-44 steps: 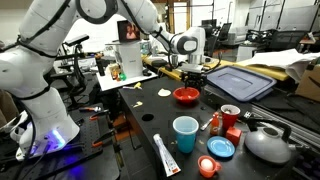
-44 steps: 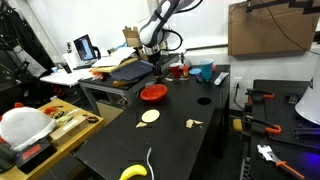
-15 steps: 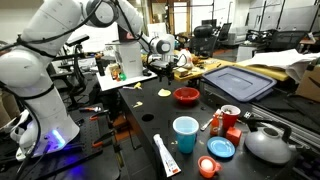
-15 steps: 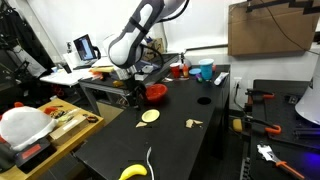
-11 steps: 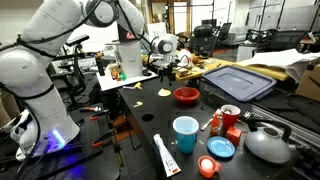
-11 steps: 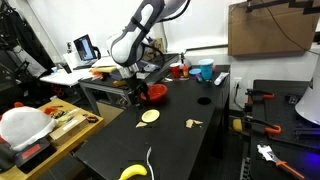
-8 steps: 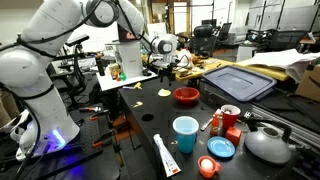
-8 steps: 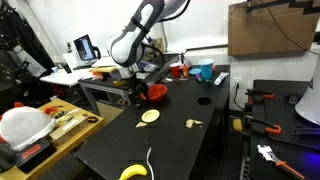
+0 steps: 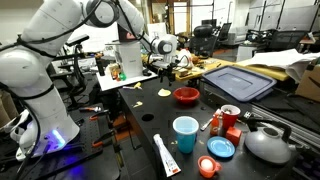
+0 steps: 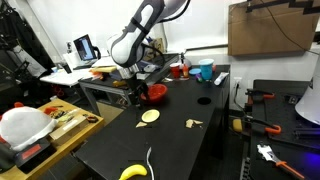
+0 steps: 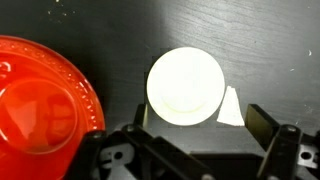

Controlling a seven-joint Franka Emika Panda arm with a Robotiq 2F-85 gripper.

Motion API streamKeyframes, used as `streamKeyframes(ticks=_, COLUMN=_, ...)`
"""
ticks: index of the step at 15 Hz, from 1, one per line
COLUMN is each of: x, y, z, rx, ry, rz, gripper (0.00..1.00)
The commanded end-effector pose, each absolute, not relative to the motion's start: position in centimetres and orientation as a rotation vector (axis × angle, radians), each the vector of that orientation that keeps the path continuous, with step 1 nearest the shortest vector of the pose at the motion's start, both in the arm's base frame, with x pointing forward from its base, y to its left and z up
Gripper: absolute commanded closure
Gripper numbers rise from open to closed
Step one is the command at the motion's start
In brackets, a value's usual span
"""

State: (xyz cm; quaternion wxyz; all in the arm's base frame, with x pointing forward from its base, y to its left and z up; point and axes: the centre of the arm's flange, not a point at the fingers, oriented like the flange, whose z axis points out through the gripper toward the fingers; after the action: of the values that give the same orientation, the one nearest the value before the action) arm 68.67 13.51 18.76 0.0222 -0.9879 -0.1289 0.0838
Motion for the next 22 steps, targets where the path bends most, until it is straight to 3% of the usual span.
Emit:
streamKeyframes(ticks=1, x=67.9, y=14.1, z=19.0, rx=-3.09, ry=-0.375, rz=0.226, gripper=0.0)
streamKeyframes(ticks=22, x=54.6, y=32.1, z=21.6, rx=-3.165, ry=0.545, rz=0.059, gripper=0.0)
